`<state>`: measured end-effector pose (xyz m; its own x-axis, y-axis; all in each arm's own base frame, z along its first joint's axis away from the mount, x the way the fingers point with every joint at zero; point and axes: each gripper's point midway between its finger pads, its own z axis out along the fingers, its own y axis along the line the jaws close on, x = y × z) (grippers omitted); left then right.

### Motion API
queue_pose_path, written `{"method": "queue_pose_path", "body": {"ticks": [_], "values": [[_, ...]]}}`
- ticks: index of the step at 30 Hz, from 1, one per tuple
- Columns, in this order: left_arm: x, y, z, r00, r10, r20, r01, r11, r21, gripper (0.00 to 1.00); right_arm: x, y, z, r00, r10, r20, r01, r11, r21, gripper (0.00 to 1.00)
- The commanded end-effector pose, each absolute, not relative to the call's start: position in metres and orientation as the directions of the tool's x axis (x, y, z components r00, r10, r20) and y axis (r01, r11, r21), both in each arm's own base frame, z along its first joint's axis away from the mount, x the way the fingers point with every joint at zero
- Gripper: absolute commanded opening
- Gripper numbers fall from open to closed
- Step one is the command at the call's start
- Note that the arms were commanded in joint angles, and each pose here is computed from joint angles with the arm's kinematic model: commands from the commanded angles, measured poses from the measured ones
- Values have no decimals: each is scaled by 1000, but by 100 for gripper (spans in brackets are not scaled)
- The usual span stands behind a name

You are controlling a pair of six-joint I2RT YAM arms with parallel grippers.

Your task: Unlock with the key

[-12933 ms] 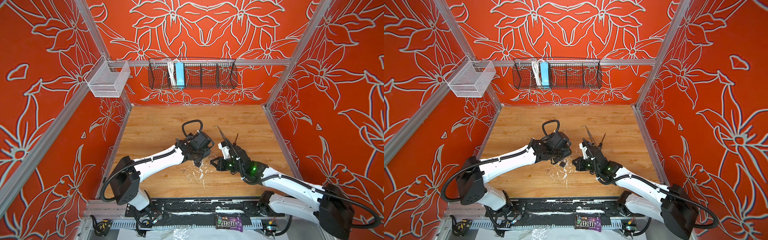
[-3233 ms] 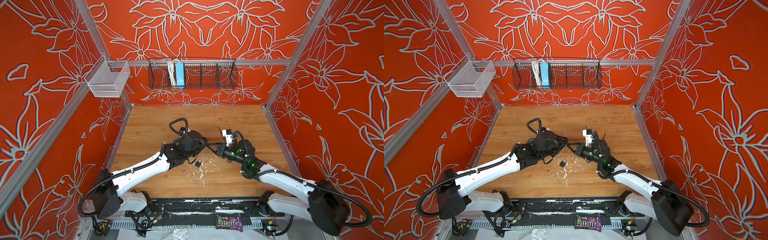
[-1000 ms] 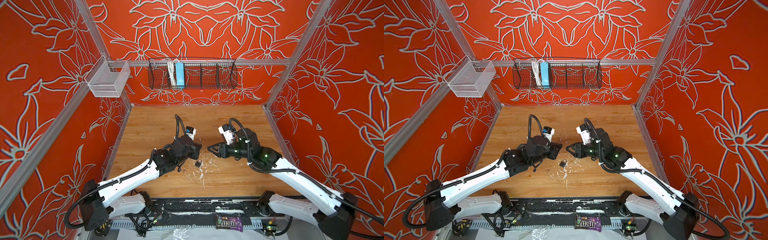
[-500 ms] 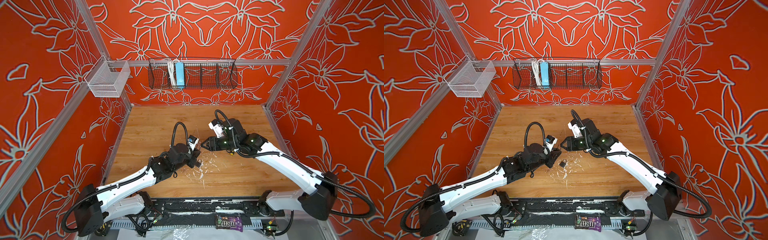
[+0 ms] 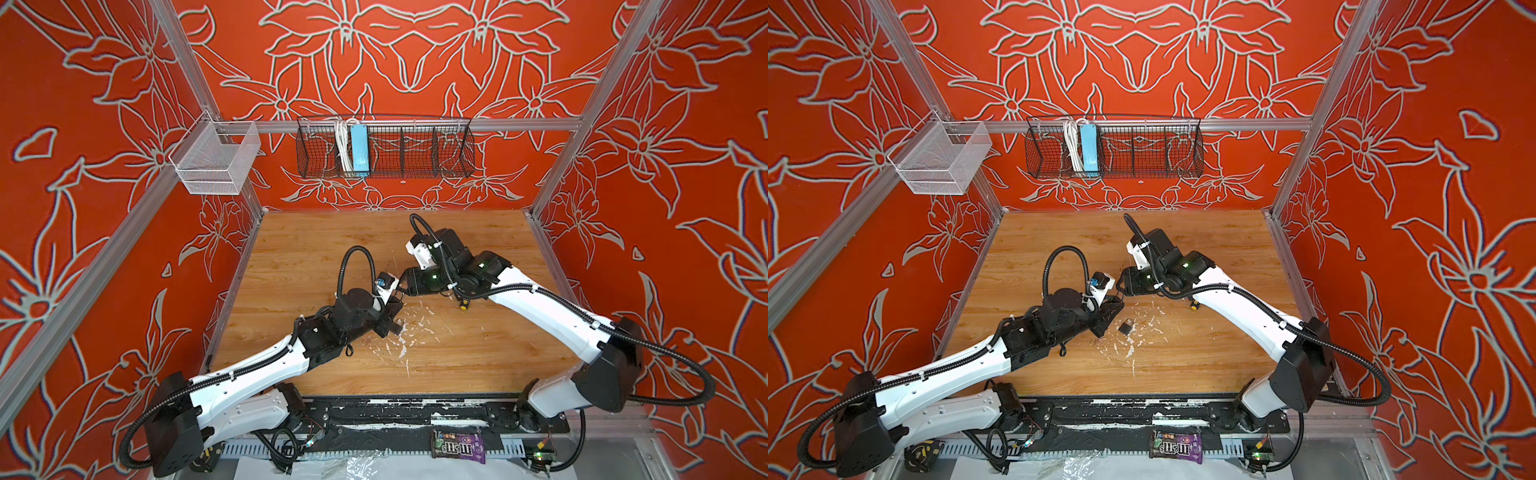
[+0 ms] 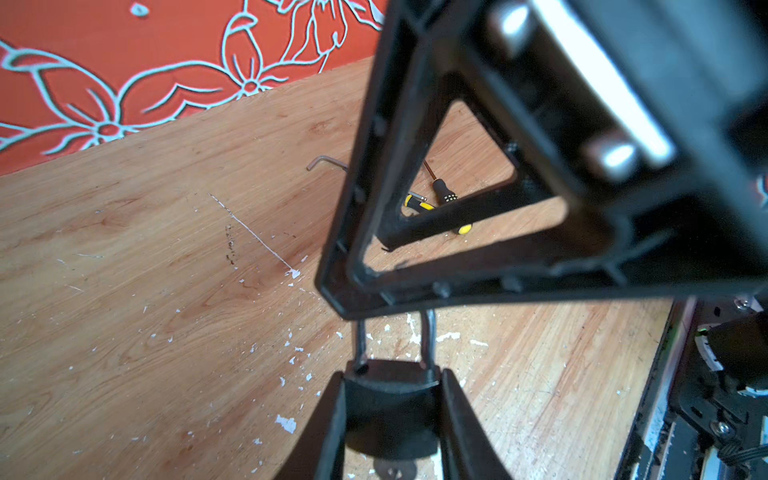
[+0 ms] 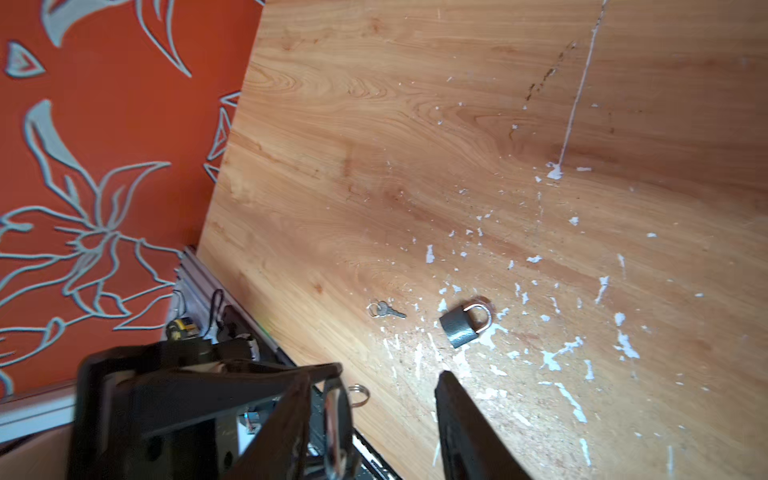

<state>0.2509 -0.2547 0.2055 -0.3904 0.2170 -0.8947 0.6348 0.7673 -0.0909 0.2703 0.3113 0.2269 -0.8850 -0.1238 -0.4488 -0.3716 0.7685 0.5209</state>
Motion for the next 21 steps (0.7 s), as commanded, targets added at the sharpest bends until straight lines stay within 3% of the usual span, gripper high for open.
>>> {"method": "queue_pose_path", "body": {"ticks": [1,13,21], "values": [[257,-257,217,-361,220,-906,639,766,-68,0,273,301,225,-868,-172,-466,-393,811,433,50],[260,-259,214,-340,244,-908,648,761,-38,0,280,294,208,-864,-263,-430,-422,844,331,51],[261,-258,212,-339,233,-912,641,766,-43,0,273,295,199,-867,-324,-379,-458,817,350,52]]}}
